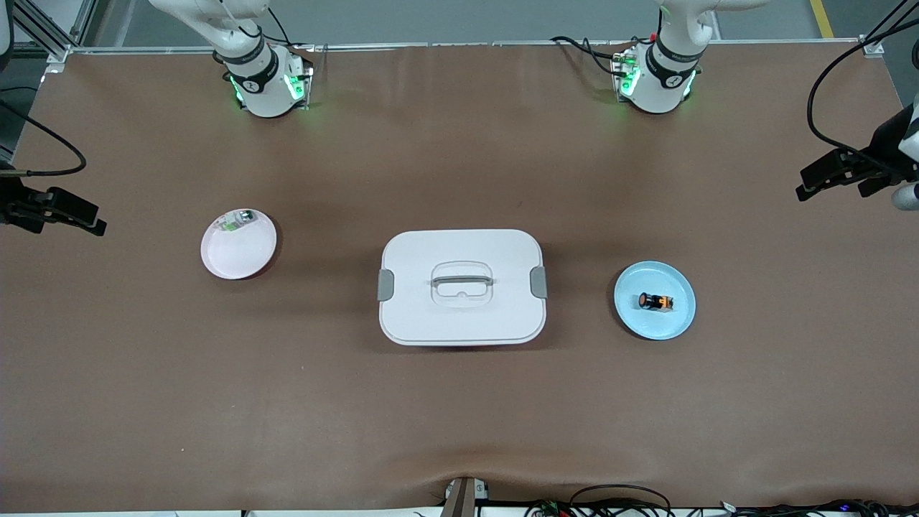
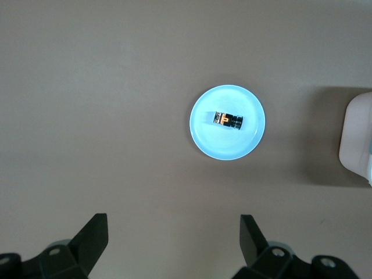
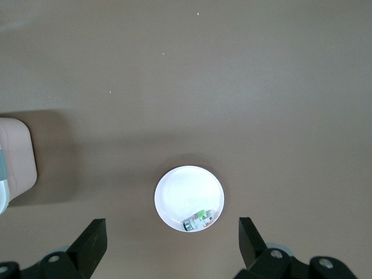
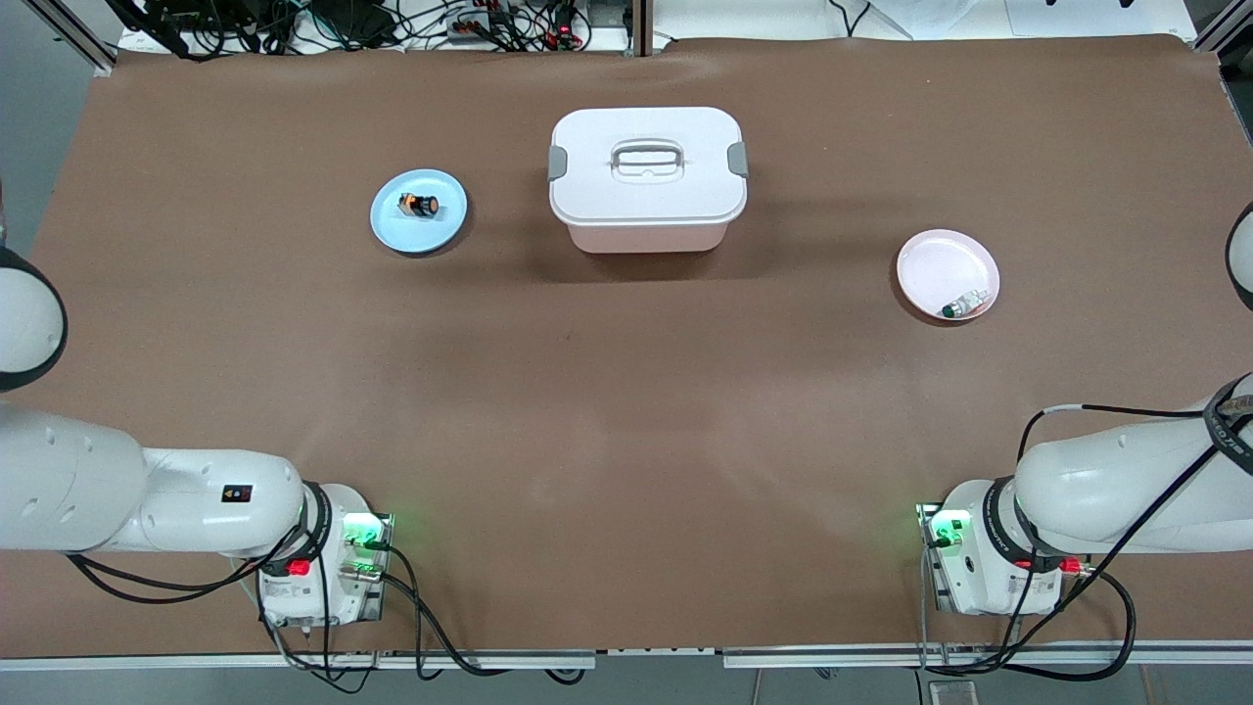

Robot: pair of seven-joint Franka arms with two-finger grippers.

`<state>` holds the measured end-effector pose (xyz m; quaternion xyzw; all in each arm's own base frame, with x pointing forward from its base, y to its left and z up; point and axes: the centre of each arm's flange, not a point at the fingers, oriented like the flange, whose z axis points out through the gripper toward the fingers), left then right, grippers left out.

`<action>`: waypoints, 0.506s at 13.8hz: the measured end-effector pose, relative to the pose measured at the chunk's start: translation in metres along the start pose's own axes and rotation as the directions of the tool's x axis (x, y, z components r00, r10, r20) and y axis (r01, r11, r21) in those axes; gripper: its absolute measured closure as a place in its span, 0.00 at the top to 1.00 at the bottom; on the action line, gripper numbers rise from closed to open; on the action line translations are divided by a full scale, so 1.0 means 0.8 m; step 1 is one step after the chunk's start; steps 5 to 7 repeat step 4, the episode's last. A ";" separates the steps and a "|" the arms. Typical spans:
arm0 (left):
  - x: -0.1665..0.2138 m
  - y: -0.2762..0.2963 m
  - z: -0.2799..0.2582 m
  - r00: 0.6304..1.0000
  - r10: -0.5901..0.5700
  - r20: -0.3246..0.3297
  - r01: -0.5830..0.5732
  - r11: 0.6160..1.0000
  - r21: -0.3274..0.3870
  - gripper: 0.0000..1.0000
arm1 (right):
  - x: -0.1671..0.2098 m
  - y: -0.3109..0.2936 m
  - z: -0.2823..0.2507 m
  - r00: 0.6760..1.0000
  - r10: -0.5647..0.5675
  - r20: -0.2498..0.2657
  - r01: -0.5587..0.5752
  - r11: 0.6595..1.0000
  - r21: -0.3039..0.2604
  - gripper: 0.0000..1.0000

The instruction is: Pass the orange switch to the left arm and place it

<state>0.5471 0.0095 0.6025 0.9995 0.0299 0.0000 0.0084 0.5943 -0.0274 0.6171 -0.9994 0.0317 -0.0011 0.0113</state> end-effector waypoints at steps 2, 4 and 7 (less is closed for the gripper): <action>0.002 0.000 0.004 1.000 0.000 0.010 0.000 1.000 0.001 1.00 | 0.000 -0.001 0.000 1.000 -0.001 0.000 0.001 1.000 0.000 1.00; 0.002 0.000 0.002 1.000 0.000 0.011 0.000 1.000 0.001 1.00 | 0.000 -0.001 0.000 1.000 -0.002 0.000 0.002 1.000 0.003 1.00; 0.002 0.000 0.002 1.000 0.000 0.011 0.000 1.000 0.001 1.00 | 0.000 -0.001 0.000 1.000 -0.002 0.000 0.002 1.000 0.003 1.00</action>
